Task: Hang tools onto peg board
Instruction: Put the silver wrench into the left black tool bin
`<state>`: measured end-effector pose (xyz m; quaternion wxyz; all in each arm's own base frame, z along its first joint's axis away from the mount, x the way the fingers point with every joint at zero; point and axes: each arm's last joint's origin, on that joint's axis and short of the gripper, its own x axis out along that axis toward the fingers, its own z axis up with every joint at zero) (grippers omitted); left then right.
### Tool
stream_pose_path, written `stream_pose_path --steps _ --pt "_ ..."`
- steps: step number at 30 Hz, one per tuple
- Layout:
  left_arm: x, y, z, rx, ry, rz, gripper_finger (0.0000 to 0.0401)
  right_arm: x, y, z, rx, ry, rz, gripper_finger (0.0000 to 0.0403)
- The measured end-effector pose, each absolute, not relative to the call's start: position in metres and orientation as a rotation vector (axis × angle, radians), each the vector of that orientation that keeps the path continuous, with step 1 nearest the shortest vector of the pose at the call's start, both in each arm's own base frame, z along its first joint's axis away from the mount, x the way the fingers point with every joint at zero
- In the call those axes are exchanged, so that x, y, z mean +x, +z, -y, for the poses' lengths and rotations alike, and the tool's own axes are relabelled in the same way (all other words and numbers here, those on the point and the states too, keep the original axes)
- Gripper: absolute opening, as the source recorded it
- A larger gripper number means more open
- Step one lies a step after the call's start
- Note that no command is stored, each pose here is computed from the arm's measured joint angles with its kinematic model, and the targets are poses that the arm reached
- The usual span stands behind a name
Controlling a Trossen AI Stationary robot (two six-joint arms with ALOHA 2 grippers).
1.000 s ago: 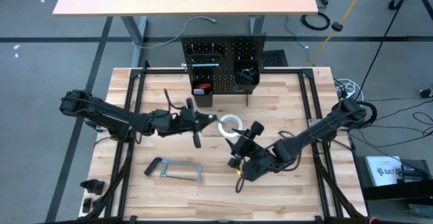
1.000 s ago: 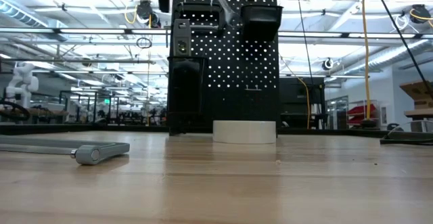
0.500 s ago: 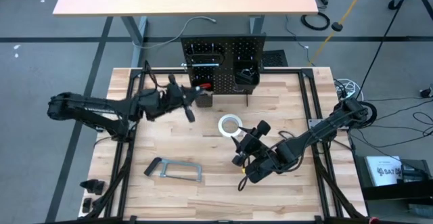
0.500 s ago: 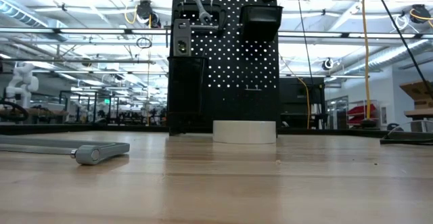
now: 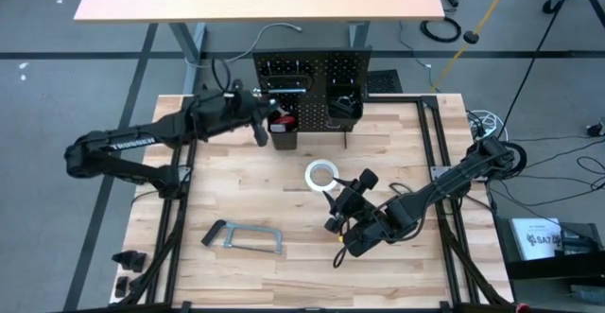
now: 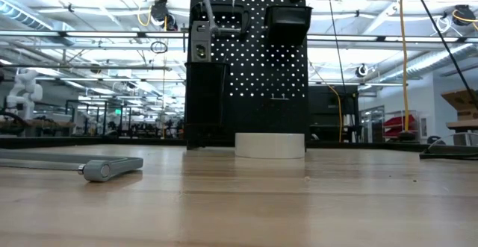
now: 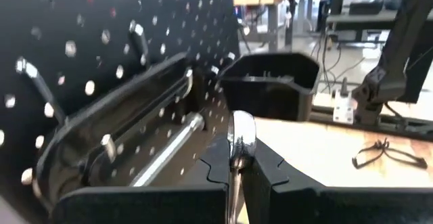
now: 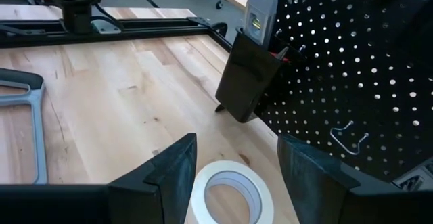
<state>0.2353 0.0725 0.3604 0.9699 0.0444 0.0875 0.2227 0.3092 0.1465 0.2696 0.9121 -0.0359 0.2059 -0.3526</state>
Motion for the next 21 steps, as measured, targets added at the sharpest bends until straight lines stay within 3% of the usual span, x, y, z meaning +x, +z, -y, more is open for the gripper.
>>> stream_pose_path --steps 21 --pt "0.255 0.331 -0.098 0.006 0.377 -0.303 0.0013 0.309 0.27 -0.147 -0.065 -0.725 -0.423 0.0199"
